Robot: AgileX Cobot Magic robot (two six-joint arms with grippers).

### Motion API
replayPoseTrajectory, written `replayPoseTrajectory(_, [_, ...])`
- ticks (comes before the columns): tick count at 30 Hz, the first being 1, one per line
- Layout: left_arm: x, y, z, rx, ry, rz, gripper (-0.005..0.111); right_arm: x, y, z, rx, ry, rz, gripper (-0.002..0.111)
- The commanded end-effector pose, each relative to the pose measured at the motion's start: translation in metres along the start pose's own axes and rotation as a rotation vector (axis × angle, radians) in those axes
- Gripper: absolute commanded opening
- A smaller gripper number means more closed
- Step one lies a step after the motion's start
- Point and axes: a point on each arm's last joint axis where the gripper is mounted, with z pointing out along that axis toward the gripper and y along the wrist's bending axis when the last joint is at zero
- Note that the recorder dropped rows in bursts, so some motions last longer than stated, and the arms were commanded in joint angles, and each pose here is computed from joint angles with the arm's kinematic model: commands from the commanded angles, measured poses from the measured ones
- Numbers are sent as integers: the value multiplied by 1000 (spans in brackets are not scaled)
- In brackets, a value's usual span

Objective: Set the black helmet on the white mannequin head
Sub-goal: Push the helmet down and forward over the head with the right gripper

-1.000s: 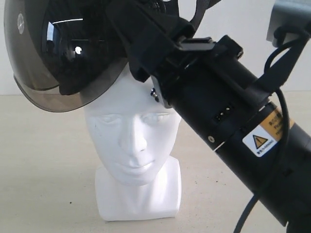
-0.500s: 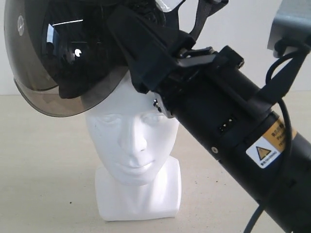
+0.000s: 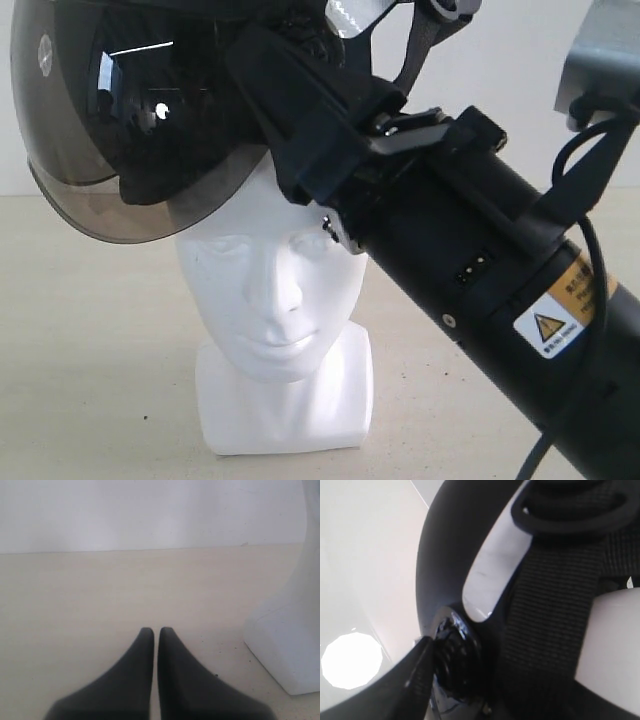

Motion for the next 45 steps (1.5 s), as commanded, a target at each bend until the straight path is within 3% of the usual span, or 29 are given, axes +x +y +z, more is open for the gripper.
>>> replayPoseTrajectory(1, [1,0,0,4,1,0,5,-10,-11,-6,97,-70,-49,0])
replayPoseTrajectory(41, [1,0,0,4,1,0,5,5,-10,-11,111,-18,-65,0])
replayPoseTrajectory(45, [1,0,0,4,1,0,5,8,-18,-19,162,-6,-45,0])
